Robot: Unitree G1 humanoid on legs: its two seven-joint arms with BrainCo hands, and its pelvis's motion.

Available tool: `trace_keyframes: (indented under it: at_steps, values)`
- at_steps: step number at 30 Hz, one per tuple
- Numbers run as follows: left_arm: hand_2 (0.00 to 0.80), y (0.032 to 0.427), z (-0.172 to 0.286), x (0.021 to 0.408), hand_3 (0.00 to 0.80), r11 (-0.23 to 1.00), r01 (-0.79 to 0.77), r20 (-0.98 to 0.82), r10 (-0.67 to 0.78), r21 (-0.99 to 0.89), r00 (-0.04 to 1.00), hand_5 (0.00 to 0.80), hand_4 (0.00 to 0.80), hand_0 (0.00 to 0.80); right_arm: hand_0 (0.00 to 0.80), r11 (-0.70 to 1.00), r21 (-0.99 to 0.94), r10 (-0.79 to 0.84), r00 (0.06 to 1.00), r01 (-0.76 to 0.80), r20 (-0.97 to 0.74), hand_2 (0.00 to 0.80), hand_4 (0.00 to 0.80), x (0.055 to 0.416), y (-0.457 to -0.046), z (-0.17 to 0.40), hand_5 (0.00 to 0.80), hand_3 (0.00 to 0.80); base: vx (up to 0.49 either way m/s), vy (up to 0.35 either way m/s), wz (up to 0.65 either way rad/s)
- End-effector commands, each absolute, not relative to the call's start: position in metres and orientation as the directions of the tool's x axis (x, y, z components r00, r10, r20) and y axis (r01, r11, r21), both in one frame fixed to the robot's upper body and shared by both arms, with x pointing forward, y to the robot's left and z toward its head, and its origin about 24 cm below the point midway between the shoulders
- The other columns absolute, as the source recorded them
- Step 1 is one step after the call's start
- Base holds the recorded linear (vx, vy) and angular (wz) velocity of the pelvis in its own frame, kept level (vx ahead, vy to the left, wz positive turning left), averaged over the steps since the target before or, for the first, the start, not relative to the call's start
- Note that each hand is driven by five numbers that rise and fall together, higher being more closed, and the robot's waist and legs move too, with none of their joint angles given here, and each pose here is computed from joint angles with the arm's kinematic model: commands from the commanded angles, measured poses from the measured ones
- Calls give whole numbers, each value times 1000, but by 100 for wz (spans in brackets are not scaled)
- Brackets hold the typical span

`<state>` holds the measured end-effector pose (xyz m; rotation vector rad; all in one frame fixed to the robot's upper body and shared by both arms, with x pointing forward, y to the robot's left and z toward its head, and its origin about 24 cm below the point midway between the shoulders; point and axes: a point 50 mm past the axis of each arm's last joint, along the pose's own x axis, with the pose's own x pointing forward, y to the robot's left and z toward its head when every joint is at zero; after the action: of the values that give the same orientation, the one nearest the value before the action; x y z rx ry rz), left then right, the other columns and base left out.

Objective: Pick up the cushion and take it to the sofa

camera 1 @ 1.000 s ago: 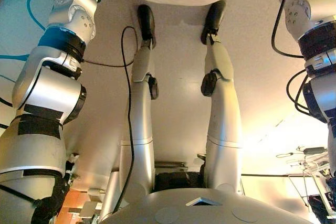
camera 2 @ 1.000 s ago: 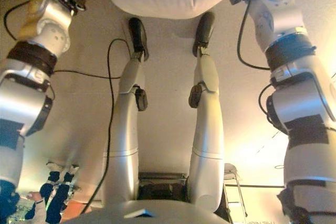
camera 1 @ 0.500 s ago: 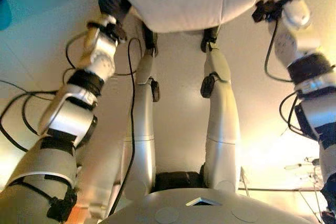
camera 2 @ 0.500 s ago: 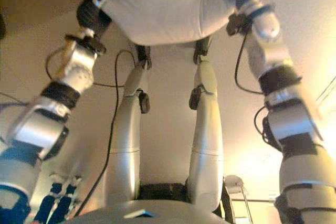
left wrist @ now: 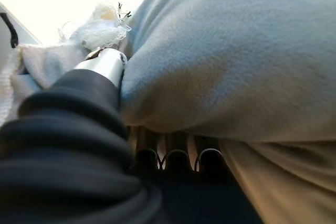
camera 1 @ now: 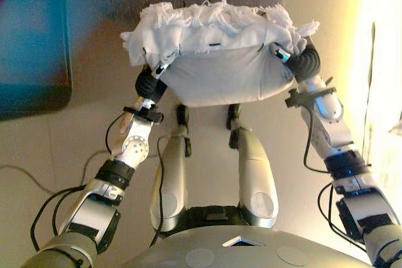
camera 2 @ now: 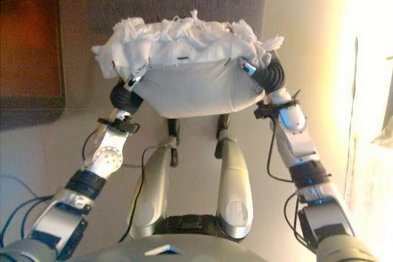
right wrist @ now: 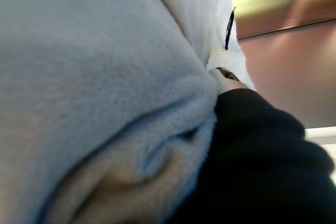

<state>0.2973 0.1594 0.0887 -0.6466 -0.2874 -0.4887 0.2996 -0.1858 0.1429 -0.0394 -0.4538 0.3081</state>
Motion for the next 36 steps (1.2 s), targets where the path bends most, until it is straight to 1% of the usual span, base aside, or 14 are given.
trace_keyframes:
  at_steps: [1,4,7,10,18,21,24,28,33,36]
  values:
    - [800,112,135,273,800,539,762,641,-451,-359,621,800,800,800,800,885,-179,444,664,-430,601,800,800,279,-148,175,800,800,160,-46,4]
    - [800,119,134,262,800,583,733,663,-399,-351,634,800,800,800,800,891,-177,429,647,-418,631,800,800,266,-150,174,800,800,188,-23,4]
    - [800,123,139,254,800,590,724,689,-357,-357,631,800,800,800,800,897,-189,418,626,-400,659,800,800,255,-151,177,800,800,270,-16,4]
    - [800,126,147,246,800,590,736,730,-333,-333,597,800,800,800,800,888,-191,420,569,-419,707,800,800,242,-149,188,800,800,171,-15,1]
    - [800,128,172,235,800,603,758,800,-314,-247,511,800,800,800,800,900,-172,361,466,-399,808,800,800,224,-152,213,800,800,67,-32,-1]
    - [800,129,176,236,800,605,756,803,-308,-250,511,800,800,800,800,901,-183,365,460,-392,810,800,800,223,-151,215,800,800,15,-64,2]
    - [800,129,179,236,800,612,751,805,-302,-247,511,800,800,800,800,907,-178,358,472,-383,806,800,800,223,-149,215,800,800,14,-84,0]
    - [800,129,183,236,800,603,765,814,-315,-225,488,800,800,800,800,908,-171,350,467,-383,812,800,800,224,-146,216,800,800,13,-104,-2]
    - [800,129,184,237,800,590,771,813,-311,-240,491,800,800,800,800,908,-173,353,473,-382,807,800,800,225,-145,218,800,800,32,-142,-1]
    - [800,133,182,233,800,609,756,817,-294,-240,496,800,800,800,800,891,-177,378,467,-418,799,800,800,227,-143,217,800,800,14,-239,-6]
